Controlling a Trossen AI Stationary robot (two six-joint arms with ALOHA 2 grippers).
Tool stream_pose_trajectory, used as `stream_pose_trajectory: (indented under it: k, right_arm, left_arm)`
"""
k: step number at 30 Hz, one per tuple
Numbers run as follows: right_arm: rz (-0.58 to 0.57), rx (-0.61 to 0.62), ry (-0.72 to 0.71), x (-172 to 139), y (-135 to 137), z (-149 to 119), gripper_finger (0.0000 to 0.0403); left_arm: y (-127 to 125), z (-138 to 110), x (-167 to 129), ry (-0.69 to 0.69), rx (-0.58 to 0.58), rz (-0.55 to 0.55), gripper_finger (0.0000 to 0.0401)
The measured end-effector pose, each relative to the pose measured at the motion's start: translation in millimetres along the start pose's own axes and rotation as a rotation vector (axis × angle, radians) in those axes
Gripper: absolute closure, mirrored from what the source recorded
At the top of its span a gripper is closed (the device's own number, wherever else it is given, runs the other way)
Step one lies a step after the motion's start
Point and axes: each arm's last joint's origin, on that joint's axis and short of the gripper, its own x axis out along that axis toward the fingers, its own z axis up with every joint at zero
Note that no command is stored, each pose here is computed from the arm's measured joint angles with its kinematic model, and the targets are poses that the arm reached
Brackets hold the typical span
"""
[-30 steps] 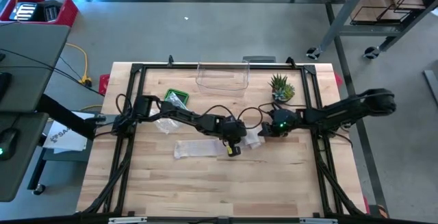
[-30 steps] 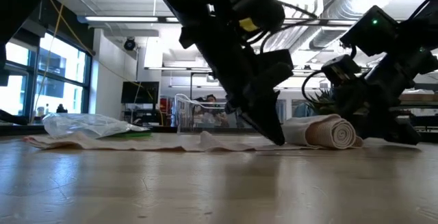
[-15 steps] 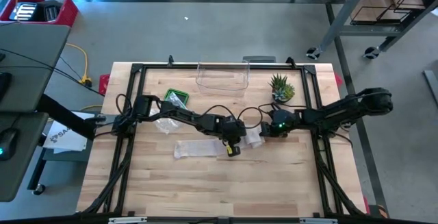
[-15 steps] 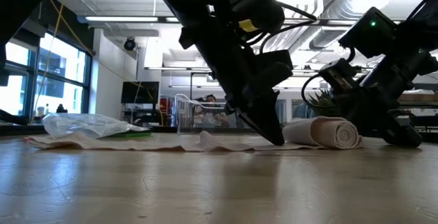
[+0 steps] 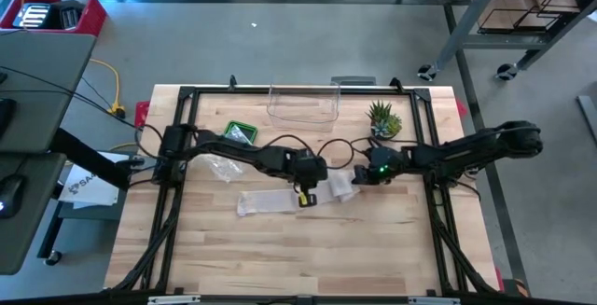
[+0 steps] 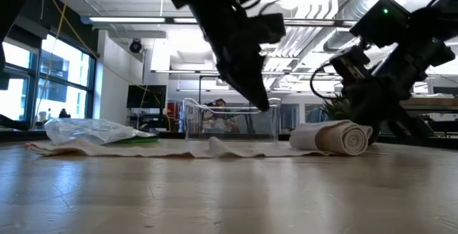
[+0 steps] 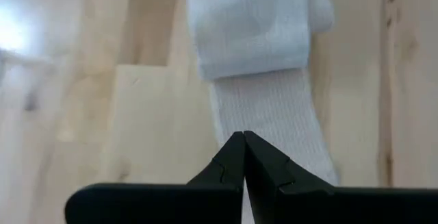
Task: Roll bandage
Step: Roll the bandage
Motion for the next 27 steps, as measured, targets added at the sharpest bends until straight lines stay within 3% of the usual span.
stream_pose_trajectory:
  k: [5, 17, 21, 27]
  right_arm:
    - [-0.006, -0.063, 0.011, -2, 17, 2, 0.0402]
    - [0.007, -0.101, 0.003, -7, 51, 7, 0.0403]
    - [0.004, -0.117, 0.020, 2, 65, 5, 0.0403]
    - [-0.055, -0.133, 0.031, 23, 84, 7, 0.0403]
  left_arm:
    - [4, -16, -25, -0.001, -0.038, 0.020, 0.0401]
    - [11, -87, -69, -0.023, -0.223, 0.118, 0.0401]
    - [12, -95, -69, -0.035, -0.254, 0.119, 0.0401]
    - [11, -87, -69, -0.114, -0.256, 0.110, 0.0401]
